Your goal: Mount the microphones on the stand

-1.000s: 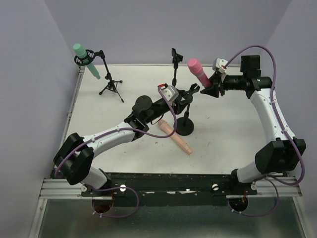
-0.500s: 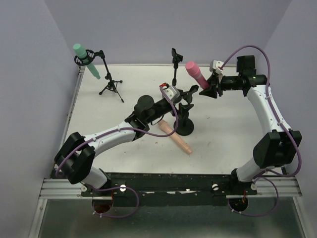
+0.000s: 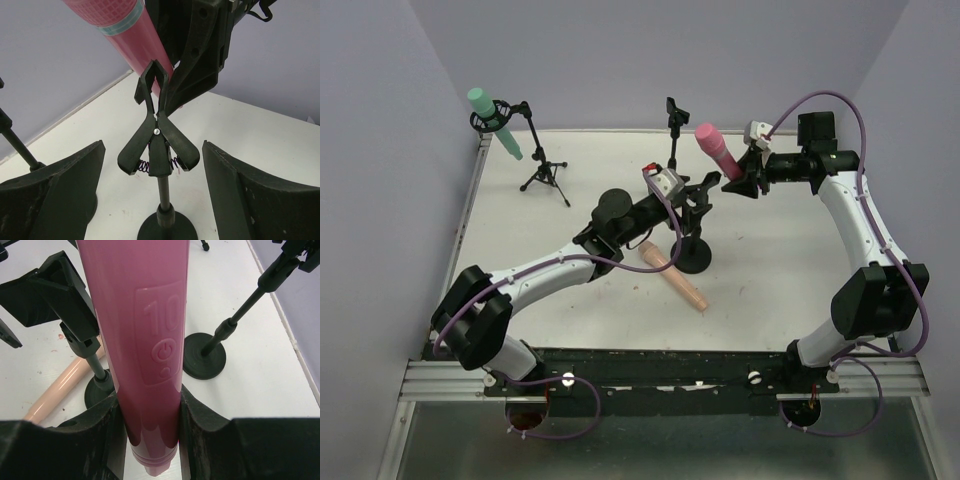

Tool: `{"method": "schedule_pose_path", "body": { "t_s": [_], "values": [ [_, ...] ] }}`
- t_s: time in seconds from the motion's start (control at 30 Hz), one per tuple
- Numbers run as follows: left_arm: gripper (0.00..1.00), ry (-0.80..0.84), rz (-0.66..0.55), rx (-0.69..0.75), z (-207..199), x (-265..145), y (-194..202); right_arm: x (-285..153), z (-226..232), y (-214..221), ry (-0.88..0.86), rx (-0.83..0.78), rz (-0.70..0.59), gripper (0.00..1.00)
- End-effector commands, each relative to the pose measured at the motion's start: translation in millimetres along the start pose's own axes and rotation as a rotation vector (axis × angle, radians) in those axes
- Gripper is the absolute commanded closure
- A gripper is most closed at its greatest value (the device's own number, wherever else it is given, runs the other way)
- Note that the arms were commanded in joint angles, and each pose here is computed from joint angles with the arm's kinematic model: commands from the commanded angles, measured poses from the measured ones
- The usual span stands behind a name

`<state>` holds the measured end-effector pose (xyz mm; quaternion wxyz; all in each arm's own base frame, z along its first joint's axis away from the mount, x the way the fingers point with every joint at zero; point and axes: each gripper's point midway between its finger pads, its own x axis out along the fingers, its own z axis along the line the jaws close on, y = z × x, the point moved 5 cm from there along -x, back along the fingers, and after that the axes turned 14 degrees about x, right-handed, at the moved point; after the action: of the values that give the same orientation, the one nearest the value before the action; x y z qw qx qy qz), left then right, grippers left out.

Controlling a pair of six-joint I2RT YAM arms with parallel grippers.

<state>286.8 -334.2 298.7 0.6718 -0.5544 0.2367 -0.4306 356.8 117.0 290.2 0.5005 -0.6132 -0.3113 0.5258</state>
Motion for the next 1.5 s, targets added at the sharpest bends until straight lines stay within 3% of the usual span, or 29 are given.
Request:
{"method": "schedule_pose_path", "body": {
  "t_s": [0.0, 0.07, 0.2, 0.4, 0.57, 0.87, 1.13, 1.23, 1.3, 1.47],
  "values": [
    [0.18, -0.022, -0.013, 0.021, 5.8, 6.9, -6.9, -3.1, 3.7, -11.1, -0.022, -0.014, -0.038, 0.90],
    [0.30, -0.013, -0.008, 0.022, 4.6, 7.2, -5.2, -3.1, 3.9, -10.5, -0.022, -0.015, -0.037, 0.90],
    [0.66, 0.001, 0.004, 0.025, 2.0, 4.4, -2.2, -3.3, 5.7, -8.2, -0.030, -0.026, -0.030, 0.90],
    [0.80, 0.005, 0.009, 0.034, 2.2, 0.5, -1.6, -4.8, 16.4, -7.5, -0.080, -0.077, -0.032, 0.90],
    [0.81, 0.025, -0.001, 0.031, 0.1, 3.5, -4.7, -3.6, 26.7, -5.3, -0.137, -0.125, -0.055, 0.86],
    [0.82, 0.095, -0.027, 0.009, -5.6, 2.7, -10.1, 31.4, 19.8, 14.9, -0.228, -0.198, 0.051, 0.86],
    [0.82, 0.120, -0.028, -0.010, -6.1, 0.7, -9.2, 45.2, 21.4, 25.6, -0.240, -0.212, 0.057, 0.85],
    [0.73, 0.107, -0.023, -0.019, -3.9, 0.1, -9.2, 44.7, 23.3, 28.3, -0.233, -0.198, 0.060, 0.85],
    [0.60, 0.097, -0.020, -0.026, -2.6, -0.7, -8.9, 43.2, 24.2, 26.9, -0.221, -0.194, 0.061, 0.84],
    [0.28, 0.089, -0.013, -0.043, -1.6, -3.4, -11.7, 39.3, 25.6, 22.4, -0.186, -0.188, 0.057, 0.71]
  ]
}}
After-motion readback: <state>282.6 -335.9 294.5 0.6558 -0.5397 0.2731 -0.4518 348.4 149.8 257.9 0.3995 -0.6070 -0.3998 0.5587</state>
